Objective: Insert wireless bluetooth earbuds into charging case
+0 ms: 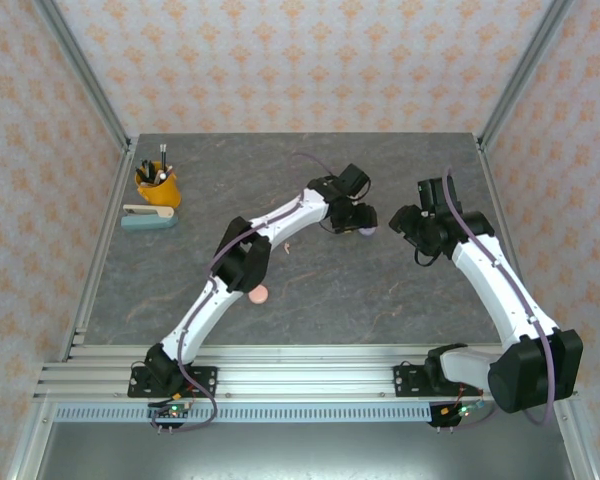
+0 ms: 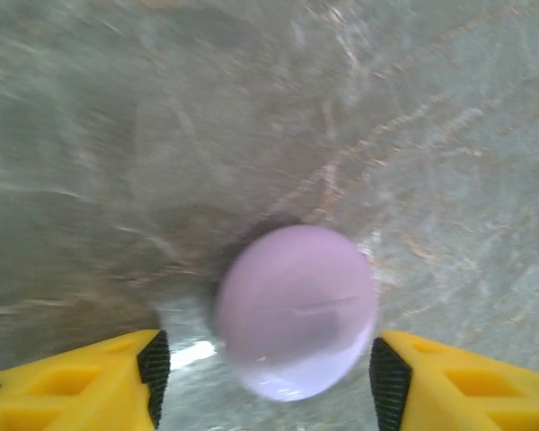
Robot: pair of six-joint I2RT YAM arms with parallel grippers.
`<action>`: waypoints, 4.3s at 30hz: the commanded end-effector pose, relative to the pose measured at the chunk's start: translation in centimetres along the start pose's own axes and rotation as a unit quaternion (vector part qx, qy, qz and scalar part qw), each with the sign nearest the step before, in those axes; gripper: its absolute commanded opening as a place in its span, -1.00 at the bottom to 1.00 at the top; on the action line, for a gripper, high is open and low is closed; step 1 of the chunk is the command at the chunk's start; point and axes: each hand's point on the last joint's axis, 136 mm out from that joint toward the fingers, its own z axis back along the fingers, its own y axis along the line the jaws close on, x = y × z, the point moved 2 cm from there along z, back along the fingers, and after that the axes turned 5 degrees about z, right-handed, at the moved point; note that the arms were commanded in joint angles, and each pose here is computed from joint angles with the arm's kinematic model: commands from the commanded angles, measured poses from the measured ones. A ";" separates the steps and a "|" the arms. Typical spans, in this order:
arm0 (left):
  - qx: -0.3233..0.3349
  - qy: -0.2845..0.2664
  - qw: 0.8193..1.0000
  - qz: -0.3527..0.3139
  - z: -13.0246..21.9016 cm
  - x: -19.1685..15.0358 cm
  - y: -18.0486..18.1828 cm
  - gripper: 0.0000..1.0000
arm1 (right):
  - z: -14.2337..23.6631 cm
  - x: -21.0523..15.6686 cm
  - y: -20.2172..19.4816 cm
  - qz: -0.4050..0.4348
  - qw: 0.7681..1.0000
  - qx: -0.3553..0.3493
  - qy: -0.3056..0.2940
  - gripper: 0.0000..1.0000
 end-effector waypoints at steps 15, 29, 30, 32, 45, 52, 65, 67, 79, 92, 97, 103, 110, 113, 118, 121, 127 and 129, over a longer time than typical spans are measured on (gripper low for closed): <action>0.159 -0.251 0.950 -0.095 23.6 5.0 2.8 0.80 | 1.3 -2.4 1.9 0.055 0.996 0.064 0.042 0.54; 0.194 -0.362 0.912 -0.010 32.2 4.7 10.5 0.99 | -3.8 -9.5 8.3 0.176 0.977 0.031 0.113 0.58; 0.194 -0.368 0.909 -0.003 32.7 4.6 11.2 1.00 | -4.1 -10.2 9.0 0.187 0.975 0.029 0.117 0.59; 0.197 -0.377 0.905 0.016 33.4 4.6 12.8 1.00 | -4.6 -11.4 10.4 0.206 0.970 0.027 0.123 0.59; 0.197 -0.375 0.866 0.267 34.6 2.2 27.2 1.00 | -8.7 -21.1 19.2 0.307 0.936 -0.024 0.172 0.59; 0.201 -0.391 0.837 0.326 36.3 1.7 31.7 1.00 | -10.7 -24.9 21.8 0.322 0.923 -0.066 0.200 0.62; 0.179 -0.389 0.830 0.358 36.0 1.0 33.9 1.00 | -12.9 -28.5 21.2 0.314 0.916 -0.117 0.221 0.54; 0.174 -0.388 0.831 0.359 35.7 1.1 33.9 1.00 | -13.1 -28.9 21.1 0.313 0.915 -0.121 0.224 0.53; 0.155 -0.383 0.836 0.361 35.0 1.5 33.7 1.00 | -13.2 -29.9 21.0 0.308 0.911 -0.124 0.244 0.48; 0.148 -0.372 0.841 0.364 34.0 1.0 33.9 1.00 | -13.6 -30.9 20.6 0.308 0.908 -0.124 0.256 0.32; 0.142 -0.370 0.843 0.363 33.8 0.9 33.8 1.00 | -13.7 -30.1 19.7 0.320 0.905 -0.144 0.240 0.09; 0.132 -0.364 0.849 0.360 33.5 1.0 33.4 1.00 | -13.4 -28.6 18.8 0.319 0.909 -0.157 0.219 -0.08; 0.093 -0.343 0.868 0.346 32.6 1.2 32.1 1.00 | -12.7 -23.9 16.6 0.273 0.930 -0.159 0.187 -0.09; 0.072 -0.328 0.883 0.329 32.1 1.2 30.8 1.00 | -12.5 -21.8 15.4 0.252 0.938 -0.159 0.177 -0.10; 0.036 -0.298 0.907 0.296 30.3 0.7 28.0 1.00 | -12.5 -19.4 13.3 0.230 0.944 -0.169 0.163 -0.10; 0.025 -0.281 0.920 0.272 28.8 0.2 25.9 1.00 | -12.8 -18.4 12.3 0.217 0.947 -0.174 0.159 -0.10; 0.001 -0.252 0.937 0.242 26.3 -1.0 22.4 1.00 | -13.8 -17.0 10.9 0.197 0.950 -0.183 0.155 -0.09; -0.009 -0.246 0.940 0.238 25.8 -1.3 21.4 1.00 | -14.2 -16.7 10.5 0.191 0.951 -0.185 0.156 -0.09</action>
